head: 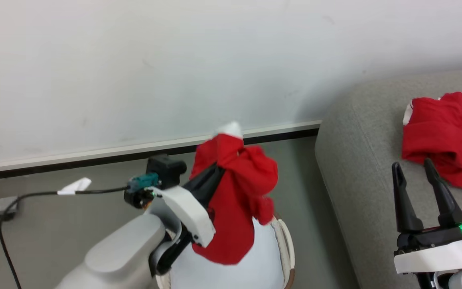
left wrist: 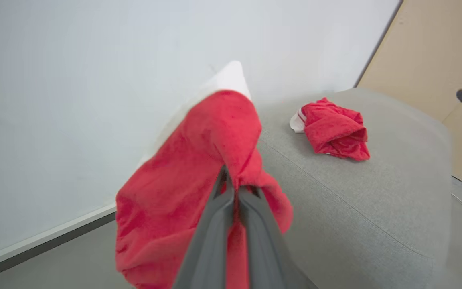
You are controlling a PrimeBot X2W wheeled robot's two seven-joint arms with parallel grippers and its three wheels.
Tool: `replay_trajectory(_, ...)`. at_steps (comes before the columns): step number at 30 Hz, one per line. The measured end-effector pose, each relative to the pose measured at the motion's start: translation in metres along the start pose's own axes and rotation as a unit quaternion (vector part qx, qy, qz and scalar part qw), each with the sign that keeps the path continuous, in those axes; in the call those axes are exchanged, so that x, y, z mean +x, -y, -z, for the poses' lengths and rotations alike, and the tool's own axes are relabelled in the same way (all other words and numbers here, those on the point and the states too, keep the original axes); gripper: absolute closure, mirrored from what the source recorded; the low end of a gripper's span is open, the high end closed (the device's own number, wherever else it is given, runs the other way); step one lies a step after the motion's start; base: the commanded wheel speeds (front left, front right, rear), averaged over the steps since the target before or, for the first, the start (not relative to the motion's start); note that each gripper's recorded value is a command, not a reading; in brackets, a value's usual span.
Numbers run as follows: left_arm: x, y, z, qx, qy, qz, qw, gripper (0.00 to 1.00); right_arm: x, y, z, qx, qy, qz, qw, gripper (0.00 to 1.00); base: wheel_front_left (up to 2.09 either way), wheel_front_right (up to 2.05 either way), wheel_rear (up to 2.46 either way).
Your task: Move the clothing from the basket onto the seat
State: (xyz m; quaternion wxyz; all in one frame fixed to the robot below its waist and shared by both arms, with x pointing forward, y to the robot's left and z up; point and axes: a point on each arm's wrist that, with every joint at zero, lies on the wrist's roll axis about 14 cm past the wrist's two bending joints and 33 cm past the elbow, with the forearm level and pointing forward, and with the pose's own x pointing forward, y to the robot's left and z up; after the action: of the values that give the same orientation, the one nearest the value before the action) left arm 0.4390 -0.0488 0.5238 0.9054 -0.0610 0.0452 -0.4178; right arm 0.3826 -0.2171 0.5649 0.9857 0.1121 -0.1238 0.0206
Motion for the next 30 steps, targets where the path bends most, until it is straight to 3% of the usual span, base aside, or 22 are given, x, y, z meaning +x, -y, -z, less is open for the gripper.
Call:
replay_trajectory(7, -0.010, 0.009, -0.081, 0.036, 0.105, -0.002, 0.994, 1.00, 0.001, -0.022, 0.006, 0.018, -0.005, -0.027, 0.999, 0.00, 0.00, 0.00, 0.00)
replay_trajectory(14, -0.021, 0.017, -0.128, 0.076, 0.147, -0.006, 0.986, 1.00, 0.001, -0.040, 0.005, 0.037, -0.003, -0.046, 0.998, 0.00, 0.00, 0.00, 0.00)
replay_trajectory(23, -0.028, 0.028, -0.148, 0.084, 0.173, -0.001, 0.981, 1.00, 0.001, -0.052, 0.007, 0.051, -0.007, -0.064, 0.997, 0.00, 0.00, 0.00, 0.00)
replay_trajectory(30, -0.028, 0.035, -0.153, 0.085, 0.180, 0.008, 0.980, 1.00, -0.003, -0.076, 0.020, 0.057, -0.033, -0.109, 0.992, 0.00, 0.00, 0.00, 0.00)
